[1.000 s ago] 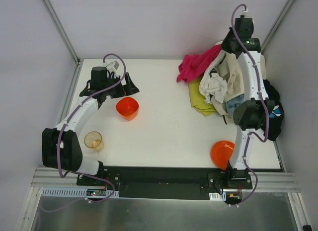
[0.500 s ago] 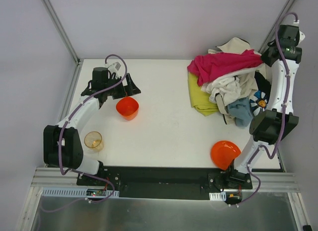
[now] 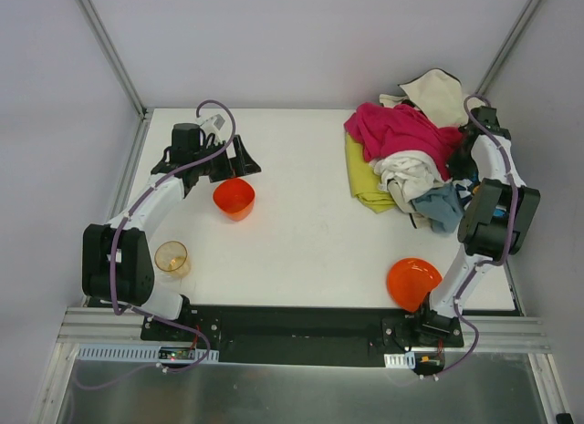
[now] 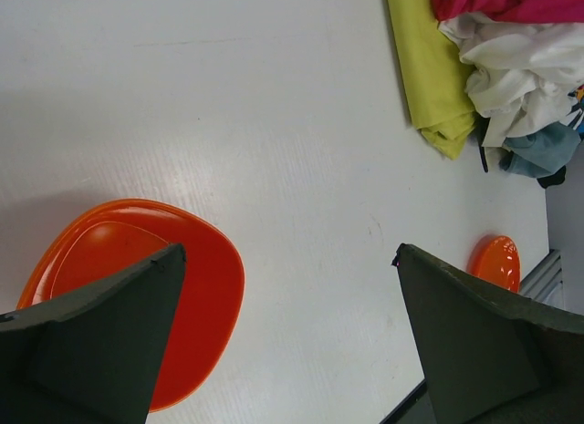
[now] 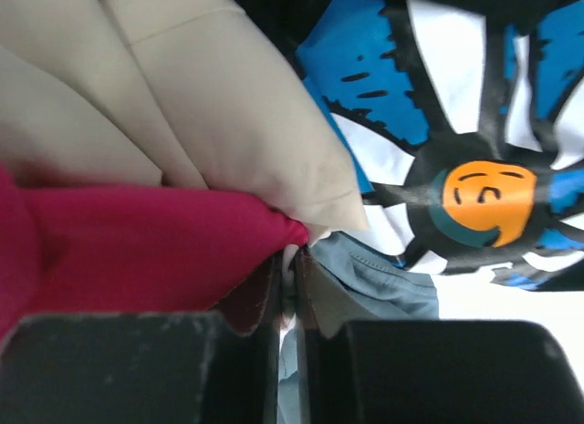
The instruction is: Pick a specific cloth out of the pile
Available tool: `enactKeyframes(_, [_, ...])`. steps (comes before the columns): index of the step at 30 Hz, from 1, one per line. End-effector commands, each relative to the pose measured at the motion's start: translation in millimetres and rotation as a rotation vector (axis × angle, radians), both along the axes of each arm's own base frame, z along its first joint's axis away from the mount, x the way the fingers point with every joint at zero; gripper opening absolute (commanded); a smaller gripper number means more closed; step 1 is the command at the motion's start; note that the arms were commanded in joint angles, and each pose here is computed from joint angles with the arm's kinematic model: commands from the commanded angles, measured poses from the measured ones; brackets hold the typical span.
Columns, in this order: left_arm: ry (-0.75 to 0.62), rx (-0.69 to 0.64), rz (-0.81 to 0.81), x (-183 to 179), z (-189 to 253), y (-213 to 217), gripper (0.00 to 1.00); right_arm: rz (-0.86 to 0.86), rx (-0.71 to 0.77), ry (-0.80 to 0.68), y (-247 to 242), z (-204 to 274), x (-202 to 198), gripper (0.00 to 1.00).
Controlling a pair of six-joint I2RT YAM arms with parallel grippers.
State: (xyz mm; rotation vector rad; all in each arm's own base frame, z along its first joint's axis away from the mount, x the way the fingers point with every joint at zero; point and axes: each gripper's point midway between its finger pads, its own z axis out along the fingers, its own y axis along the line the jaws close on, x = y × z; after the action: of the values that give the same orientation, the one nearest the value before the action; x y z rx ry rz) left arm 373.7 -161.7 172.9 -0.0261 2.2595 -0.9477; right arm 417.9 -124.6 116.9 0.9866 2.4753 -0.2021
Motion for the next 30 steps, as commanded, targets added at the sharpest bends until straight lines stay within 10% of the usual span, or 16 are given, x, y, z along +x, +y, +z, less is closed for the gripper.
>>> enactKeyframes(1, [-0.070,-0.034,-0.021,9.9,24.2,-2.4,0.99,0.048,0.049,0.100,15.9,-32.7,-18.3,0.10])
enactKeyframes(11, [-0.087,-0.051,-0.024,9.4,32.1,-4.1,0.99,0.105,-0.060,-0.066,14.2,51.9,-24.2,0.93])
enactKeyframes(23, [-0.095,-0.057,-0.023,8.0,34.0,-4.3,0.99,0.223,-0.104,-0.265,64.6,150.5,-28.5,0.96])
enactKeyframes(30, [-0.095,-0.060,-0.021,7.5,34.1,-4.4,0.99,0.314,0.131,-0.281,145.1,119.2,-0.5,0.96])
